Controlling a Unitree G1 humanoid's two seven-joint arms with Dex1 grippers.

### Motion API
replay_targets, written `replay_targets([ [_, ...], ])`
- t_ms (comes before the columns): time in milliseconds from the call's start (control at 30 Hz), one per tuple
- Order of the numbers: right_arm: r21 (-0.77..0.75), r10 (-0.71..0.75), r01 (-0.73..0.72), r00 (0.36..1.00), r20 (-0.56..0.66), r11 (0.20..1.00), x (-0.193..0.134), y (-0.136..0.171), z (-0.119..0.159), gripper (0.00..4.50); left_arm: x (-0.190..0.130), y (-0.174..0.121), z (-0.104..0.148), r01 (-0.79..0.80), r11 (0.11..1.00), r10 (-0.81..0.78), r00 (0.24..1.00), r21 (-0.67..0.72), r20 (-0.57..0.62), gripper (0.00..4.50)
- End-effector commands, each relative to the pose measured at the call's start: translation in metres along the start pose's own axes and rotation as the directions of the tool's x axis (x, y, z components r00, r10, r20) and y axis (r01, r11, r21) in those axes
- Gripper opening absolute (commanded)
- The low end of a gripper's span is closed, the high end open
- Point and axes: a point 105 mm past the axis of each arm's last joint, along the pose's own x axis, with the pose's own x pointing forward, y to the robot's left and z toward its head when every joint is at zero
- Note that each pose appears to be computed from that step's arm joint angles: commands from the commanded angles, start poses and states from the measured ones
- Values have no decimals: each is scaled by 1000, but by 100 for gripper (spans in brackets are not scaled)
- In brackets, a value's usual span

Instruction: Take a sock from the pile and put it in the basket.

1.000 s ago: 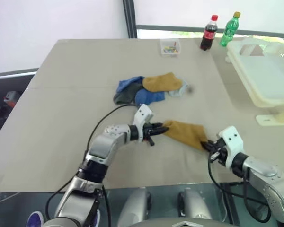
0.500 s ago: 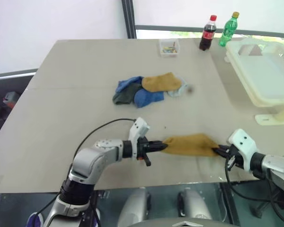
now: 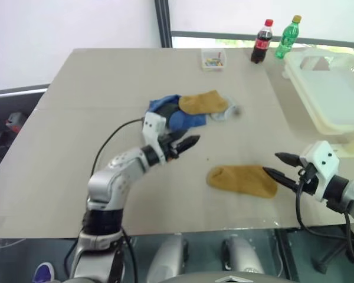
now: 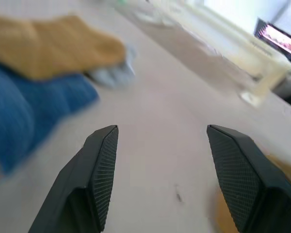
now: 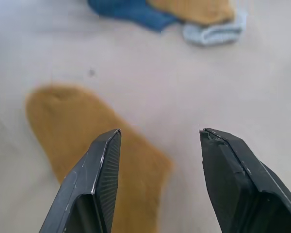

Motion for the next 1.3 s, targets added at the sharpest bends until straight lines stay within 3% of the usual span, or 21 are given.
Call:
replay_targets([
  [33,-51,-37,41,997,69,998,5,-2,19,267,35,4,6,-82,986,80,997,146,14,316],
  [200,-94,-63,73,993,99,993,21,2,28,267,85,-5,13,-100,896,95,995,433,32,316],
  [433,-90,-114,126,985,128,988,25,7,33,267,103,9,18,-153,754,154,987,639,55,316],
  [833,-78,-187,201,970,154,976,21,4,40,267,117,13,20,-145,727,165,986,671,35,316],
  [933,-79,-202,216,967,154,973,19,1,40,267,118,16,18,-151,722,181,983,675,27,239],
  [1100,-82,-218,234,961,169,969,18,-2,41,267,116,19,17,-152,729,184,983,668,23,26],
  [1133,-83,-220,236,961,170,968,17,-2,41,267,115,21,18,-157,732,186,982,663,26,2],
  [1300,-86,-222,239,960,172,967,17,-5,40,267,110,26,24,-174,740,182,982,650,55,2],
])
